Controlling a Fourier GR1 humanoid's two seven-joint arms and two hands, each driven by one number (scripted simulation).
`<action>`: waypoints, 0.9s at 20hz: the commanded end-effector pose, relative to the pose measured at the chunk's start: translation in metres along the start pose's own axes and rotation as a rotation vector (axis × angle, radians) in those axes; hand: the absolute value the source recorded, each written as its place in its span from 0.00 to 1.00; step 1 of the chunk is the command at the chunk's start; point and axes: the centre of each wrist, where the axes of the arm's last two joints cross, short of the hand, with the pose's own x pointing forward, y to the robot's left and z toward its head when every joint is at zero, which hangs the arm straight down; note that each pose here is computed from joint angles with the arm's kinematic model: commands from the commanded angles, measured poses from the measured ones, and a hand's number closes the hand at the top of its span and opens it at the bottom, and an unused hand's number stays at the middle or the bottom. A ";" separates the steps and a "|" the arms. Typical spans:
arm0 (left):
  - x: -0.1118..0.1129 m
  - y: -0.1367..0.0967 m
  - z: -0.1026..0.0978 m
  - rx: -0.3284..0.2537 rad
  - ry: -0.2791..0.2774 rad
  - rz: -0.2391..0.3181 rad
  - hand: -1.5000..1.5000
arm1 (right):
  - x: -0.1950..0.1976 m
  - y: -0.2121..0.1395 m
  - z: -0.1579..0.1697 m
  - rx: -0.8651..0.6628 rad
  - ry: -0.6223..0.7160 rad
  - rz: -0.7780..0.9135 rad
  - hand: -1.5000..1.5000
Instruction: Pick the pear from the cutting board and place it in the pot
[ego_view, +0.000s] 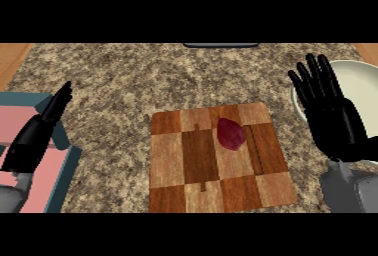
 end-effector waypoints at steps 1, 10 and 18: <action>-0.001 -0.015 0.005 0.036 -0.022 0.074 0.50 | -0.010 -0.026 0.004 0.007 -0.096 0.020 1.00; 0.005 -0.089 0.014 0.162 -0.023 0.449 0.50 | -0.005 -0.109 0.032 -0.313 -0.099 0.516 0.00; 0.008 -0.102 0.018 0.175 0.001 0.456 0.50 | -0.023 -0.059 0.053 -0.123 -0.339 0.433 0.00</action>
